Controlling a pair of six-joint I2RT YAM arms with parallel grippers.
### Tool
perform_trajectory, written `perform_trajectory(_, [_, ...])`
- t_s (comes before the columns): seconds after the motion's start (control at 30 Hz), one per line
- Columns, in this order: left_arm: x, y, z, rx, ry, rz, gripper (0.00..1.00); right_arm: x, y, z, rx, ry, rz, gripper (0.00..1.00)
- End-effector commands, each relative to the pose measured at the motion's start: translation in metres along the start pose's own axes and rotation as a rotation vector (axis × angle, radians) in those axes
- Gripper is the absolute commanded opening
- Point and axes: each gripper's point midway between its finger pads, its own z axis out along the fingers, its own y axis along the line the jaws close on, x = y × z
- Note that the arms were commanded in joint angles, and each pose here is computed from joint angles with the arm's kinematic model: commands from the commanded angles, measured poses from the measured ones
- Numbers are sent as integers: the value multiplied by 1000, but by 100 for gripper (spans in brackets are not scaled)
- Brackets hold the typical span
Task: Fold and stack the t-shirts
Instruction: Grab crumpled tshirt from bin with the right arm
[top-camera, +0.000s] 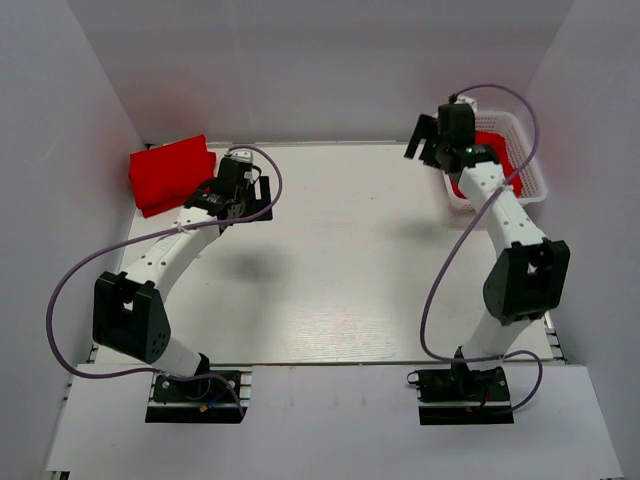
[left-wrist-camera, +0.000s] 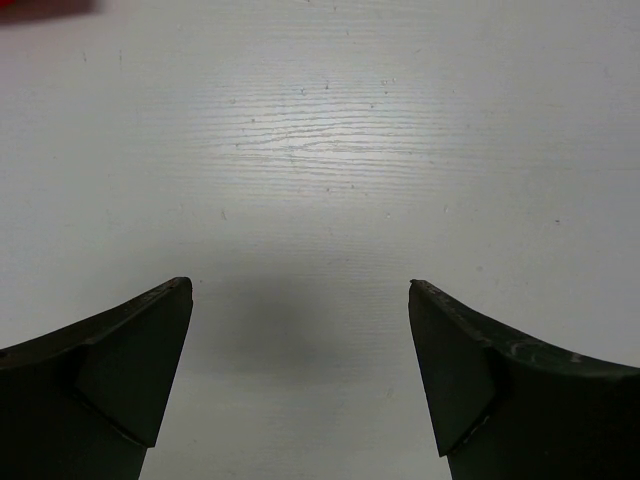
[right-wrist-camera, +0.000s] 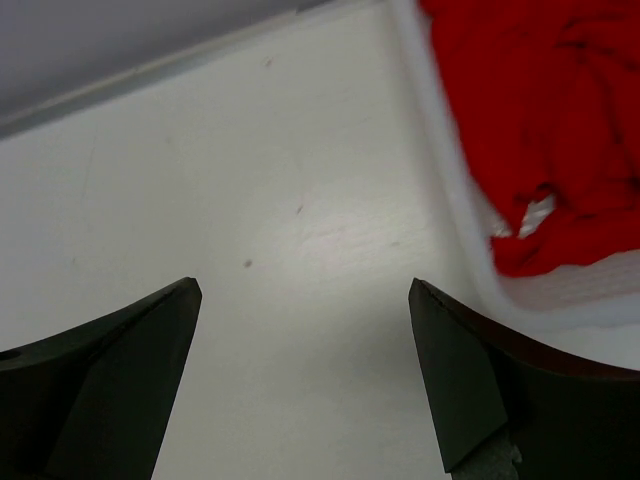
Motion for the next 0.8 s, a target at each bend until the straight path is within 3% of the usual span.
perform_trajectory(0.0, [-17, -4, -8, 26, -38, -5, 99, -47, -57, 11, 219, -67, 20, 90])
perform_trajectory(0.2, [-28, -8, -9, 38, -75, -24, 99, -83, -109, 68, 295, -62, 79, 90])
perform_trajectory(0.23, [-31, -9, -7, 38, -77, -25, 99, -89, -137, 72, 323, -66, 106, 90])
perform_trajectory(0.3, [-28, -9, -4, 35, -67, -13, 99, -97, -139, 88, 272, -79, 98, 90])
perform_trajectory(0.57, [-43, -22, 18, 48, -43, 1, 99, -93, -194, 164, 261, -180, 100, 90])
perform_trajectory(0.77, [-36, -30, 37, 63, 15, 12, 99, -78, -204, 213, 158, -188, 192, 90])
